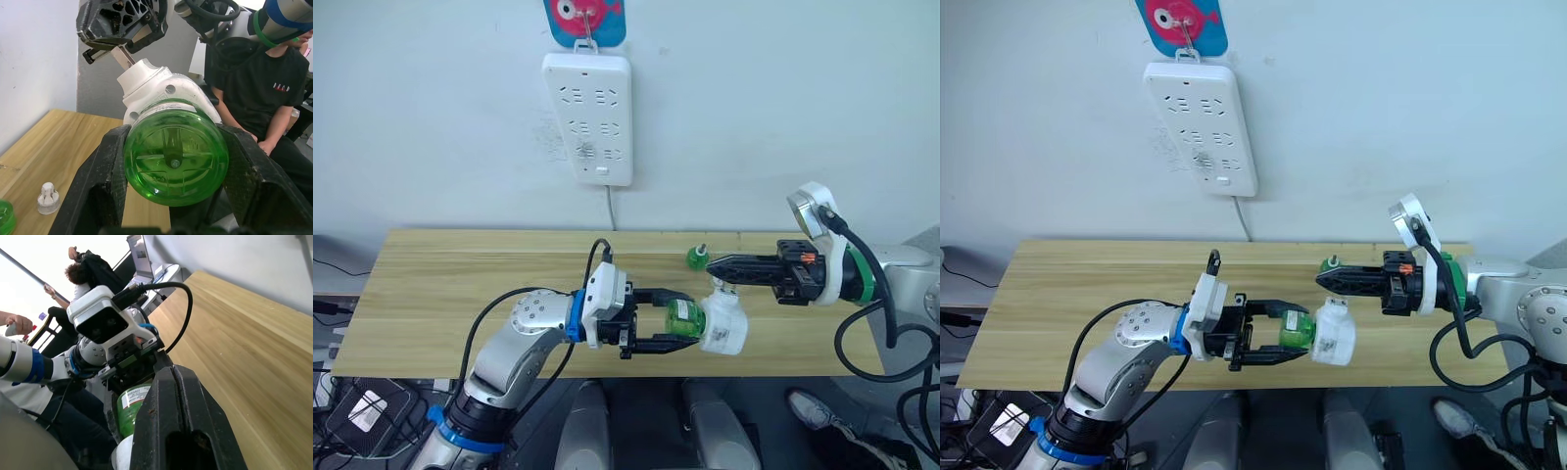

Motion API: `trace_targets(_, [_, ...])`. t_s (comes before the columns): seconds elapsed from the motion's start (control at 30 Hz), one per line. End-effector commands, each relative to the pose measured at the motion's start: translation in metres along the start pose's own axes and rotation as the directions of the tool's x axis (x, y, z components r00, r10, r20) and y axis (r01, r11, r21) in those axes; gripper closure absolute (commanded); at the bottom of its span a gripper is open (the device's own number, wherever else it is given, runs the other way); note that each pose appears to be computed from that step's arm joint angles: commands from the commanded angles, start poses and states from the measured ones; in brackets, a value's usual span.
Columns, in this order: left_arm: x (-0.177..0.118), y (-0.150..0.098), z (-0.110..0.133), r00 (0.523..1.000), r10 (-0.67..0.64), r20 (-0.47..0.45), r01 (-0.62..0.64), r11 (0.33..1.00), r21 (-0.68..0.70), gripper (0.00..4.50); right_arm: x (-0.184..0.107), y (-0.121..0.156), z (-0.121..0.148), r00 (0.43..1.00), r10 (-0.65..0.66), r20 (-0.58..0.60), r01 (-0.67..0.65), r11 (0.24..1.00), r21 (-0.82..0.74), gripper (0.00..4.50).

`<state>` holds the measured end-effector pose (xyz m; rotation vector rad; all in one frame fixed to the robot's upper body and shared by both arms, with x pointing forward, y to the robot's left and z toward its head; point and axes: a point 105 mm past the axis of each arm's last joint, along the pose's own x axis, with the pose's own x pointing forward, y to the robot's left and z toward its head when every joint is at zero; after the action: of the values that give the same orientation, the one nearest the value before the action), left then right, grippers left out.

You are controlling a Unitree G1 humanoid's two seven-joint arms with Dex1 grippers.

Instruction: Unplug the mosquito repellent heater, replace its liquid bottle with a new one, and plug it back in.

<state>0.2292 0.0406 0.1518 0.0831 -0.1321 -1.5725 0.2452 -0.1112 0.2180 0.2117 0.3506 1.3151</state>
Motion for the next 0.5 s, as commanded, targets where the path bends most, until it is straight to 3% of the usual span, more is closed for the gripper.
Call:
trace_targets(0.03, [0.001,0.012,0.009,0.994,0.098,0.048,-0.097,0.995,-0.035,2.17,-0.014,0.016,0.021,0.995,0.006,0.104,-0.002,0.999,-0.044,4.50])
trace_targets(0.07, [0.000,0.016,0.009,0.989,0.134,0.055,-0.131,0.990,-0.055,2.17,-0.017,0.012,0.024,0.990,-0.035,0.136,0.042,0.998,-0.046,4.50])
trace_targets(0.17, [-0.004,0.034,0.009,0.949,0.296,0.109,-0.275,0.946,-0.174,2.17,-0.031,-0.001,0.026,0.951,-0.197,0.240,0.209,0.977,-0.028,3.95])
trace_targets(0.37, [-0.005,0.057,0.010,0.822,0.539,0.181,-0.409,0.781,-0.472,2.17,-0.050,-0.019,0.007,0.796,-0.441,0.415,0.410,0.897,0.167,1.87])
trace_targets(0.5, [-0.001,0.064,0.014,0.770,0.605,0.202,-0.379,0.690,-0.617,2.17,-0.041,-0.020,-0.013,0.723,-0.528,0.445,0.440,0.849,0.292,0.46])
